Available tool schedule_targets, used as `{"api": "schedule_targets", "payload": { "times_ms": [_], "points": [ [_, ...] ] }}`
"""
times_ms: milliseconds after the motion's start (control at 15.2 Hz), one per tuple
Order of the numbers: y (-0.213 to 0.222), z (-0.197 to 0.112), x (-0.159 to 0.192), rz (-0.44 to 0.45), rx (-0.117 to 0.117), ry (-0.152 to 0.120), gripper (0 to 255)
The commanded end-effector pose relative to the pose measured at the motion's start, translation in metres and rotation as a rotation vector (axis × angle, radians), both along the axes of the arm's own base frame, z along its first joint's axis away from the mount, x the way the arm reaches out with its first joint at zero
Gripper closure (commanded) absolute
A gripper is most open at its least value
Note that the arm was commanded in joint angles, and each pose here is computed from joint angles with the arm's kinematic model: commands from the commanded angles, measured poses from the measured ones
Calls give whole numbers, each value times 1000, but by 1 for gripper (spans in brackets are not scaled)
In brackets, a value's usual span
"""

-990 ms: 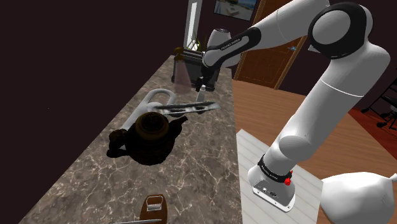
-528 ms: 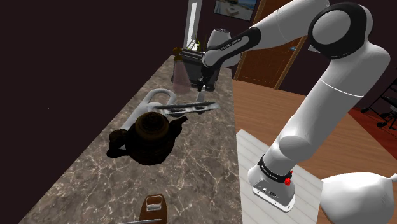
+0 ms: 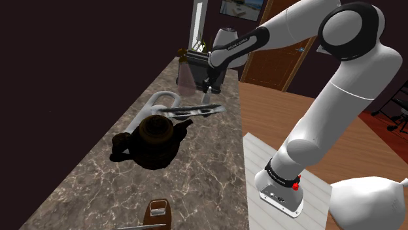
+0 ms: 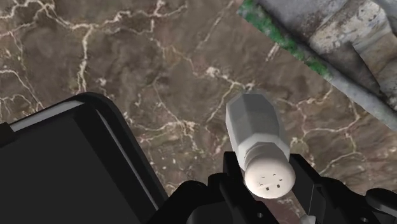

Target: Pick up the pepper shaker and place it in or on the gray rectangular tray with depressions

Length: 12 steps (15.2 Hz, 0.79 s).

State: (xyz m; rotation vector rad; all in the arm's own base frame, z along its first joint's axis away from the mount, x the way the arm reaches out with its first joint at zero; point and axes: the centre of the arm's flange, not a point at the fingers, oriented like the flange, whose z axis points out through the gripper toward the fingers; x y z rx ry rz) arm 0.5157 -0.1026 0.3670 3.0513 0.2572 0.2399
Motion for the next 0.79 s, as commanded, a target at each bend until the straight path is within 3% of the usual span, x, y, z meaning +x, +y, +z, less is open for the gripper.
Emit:
{"api": "schedule_targets", "payload": {
  "times_ms": [0, 726],
  "points": [
    [0, 9, 0, 0, 0, 0, 255],
    [0, 67, 0, 0, 0, 0, 255]
  ]
}}
